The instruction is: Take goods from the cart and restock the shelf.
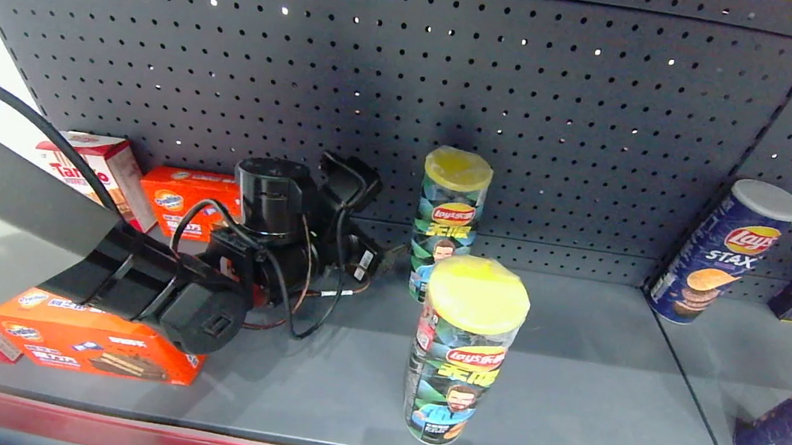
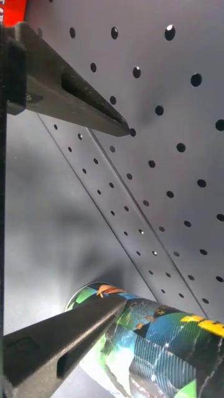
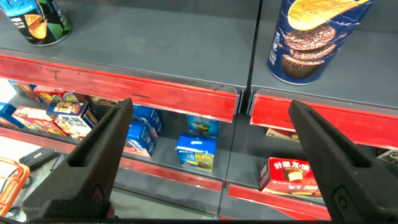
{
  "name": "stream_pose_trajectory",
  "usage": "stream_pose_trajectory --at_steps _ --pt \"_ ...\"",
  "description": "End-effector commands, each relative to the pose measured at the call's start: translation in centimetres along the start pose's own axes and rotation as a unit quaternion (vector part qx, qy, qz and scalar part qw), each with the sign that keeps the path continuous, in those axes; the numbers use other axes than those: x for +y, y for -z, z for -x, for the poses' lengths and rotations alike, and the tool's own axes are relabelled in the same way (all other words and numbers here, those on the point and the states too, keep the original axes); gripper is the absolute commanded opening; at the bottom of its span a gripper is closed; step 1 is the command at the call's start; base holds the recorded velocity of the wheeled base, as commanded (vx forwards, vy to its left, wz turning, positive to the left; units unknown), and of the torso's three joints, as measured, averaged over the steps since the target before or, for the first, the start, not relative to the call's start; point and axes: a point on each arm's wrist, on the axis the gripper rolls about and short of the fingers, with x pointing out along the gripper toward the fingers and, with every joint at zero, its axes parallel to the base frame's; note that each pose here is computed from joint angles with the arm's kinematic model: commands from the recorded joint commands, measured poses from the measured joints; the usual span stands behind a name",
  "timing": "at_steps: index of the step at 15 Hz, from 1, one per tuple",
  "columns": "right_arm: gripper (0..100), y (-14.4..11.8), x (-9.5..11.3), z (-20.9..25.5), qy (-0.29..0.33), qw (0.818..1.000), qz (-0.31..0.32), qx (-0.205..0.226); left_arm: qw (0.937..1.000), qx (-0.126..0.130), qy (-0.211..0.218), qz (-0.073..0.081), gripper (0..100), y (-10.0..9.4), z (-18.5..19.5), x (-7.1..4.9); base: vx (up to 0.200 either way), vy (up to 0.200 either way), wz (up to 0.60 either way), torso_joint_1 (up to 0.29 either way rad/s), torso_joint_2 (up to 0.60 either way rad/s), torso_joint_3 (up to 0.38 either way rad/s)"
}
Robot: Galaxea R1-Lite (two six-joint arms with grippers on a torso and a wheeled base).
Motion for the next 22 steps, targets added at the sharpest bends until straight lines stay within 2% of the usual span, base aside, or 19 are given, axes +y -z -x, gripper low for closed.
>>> stream_pose_trajectory --at_steps 1,4,5,7,8,9,10,13,14,16,17,18,19,21,22 --pt "100 0.0 0.0 0.0 0.0 1.0 -0.001 0.0 1.0 -0.003 -0.002 0.0 100 -0.2 0.2 0.2 0.0 0.0 0.0 0.0 0.0 0.0" --pt "100 0.0 0.0 0.0 0.0 1.0 0.0 0.001 0.9995 -0.025 -0.018 -0.003 100 -2.5 2.6 1.2 0.0 0.0 0.0 0.0 0.0 0.0" --pt "100 0.0 0.0 0.0 0.0 1.0 0.0 0.001 0.9988 -0.038 -0.033 0.001 100 -3.6 4.9 2.1 0.0 0.0 0.0 0.0 0.0 0.0" --pt "100 0.0 0.0 0.0 0.0 1.0 0.0 0.001 0.9978 -0.045 -0.05 0.002 100 -4.5 7.6 2.6 0.0 0.0 0.0 0.0 0.0 0.0" --pt "100 0.0 0.0 0.0 0.0 1.0 0.0 0.0 0.9965 -0.055 -0.062 0.013 100 -5.2 12.0 2.7 0.0 0.0 0.0 0.0 0.0 0.0" --pt "100 0.0 0.0 0.0 0.0 1.0 0.0 0.001 0.9951 -0.067 -0.068 0.028 100 -5.6 15.0 2.5 0.0 0.0 0.0 0.0 0.0 0.0" --pt "100 0.0 0.0 0.0 0.0 1.0 0.0 0.0 0.9932 -0.077 -0.079 0.037 100 -5.9 17.7 2.4 0.0 0.0 0.0 0.0 0.0 0.0" --pt "100 0.0 0.0 0.0 0.0 1.0 0.0 0.001 0.9903 -0.09 -0.098 0.041 100 -3.1 26.9 1.4 0.0 0.0 0.0 0.0 0.0 0.0" --pt "100 0.0 0.0 0.0 0.0 1.0 0.0 0.001 0.9903 -0.09 -0.098 0.041 100 -3.1 26.9 1.4 0.0 0.0 0.0 0.0 0.0 0.0" --pt "100 0.0 0.0 0.0 0.0 1.0 -0.001 -0.001 0.9912 -0.072 -0.103 0.041 100 -1.2 33.1 0.7 0.0 0.0 0.0 0.0 0.0 0.0" --pt "100 0.0 0.0 0.0 0.0 1.0 0.0 0.001 0.989 -0.059 -0.125 0.053 100 0.9 37.1 -0.1 0.0 0.0 0.0 0.0 0.0 0.0" --pt "100 0.0 0.0 0.0 0.0 1.0 -0.001 0.0 0.987 -0.059 -0.135 0.065 100 2.4 38.4 -0.7 0.0 0.0 0.0 0.0 0.0 0.0" --pt "100 0.0 0.0 0.0 0.0 1.0 -0.001 0.001 0.981 -0.067 -0.165 0.078 100 4.8 39.0 -1.6 0.0 0.0 0.0 0.0 0.0 0.0" --pt "100 0.0 0.0 0.0 0.0 1.0 0.0 0.001 0.9755 -0.085 -0.19 0.071 100 7.4 39.5 -2.8 0.0 0.0 0.0 0.0 0.0 0.0" --pt "100 0.0 0.0 0.0 0.0 1.0 0.0 0.001 0.9717 -0.085 -0.21 0.067 100 8.1 40.1 -3.5 0.0 0.0 0.0 0.0 0.0 0.0"
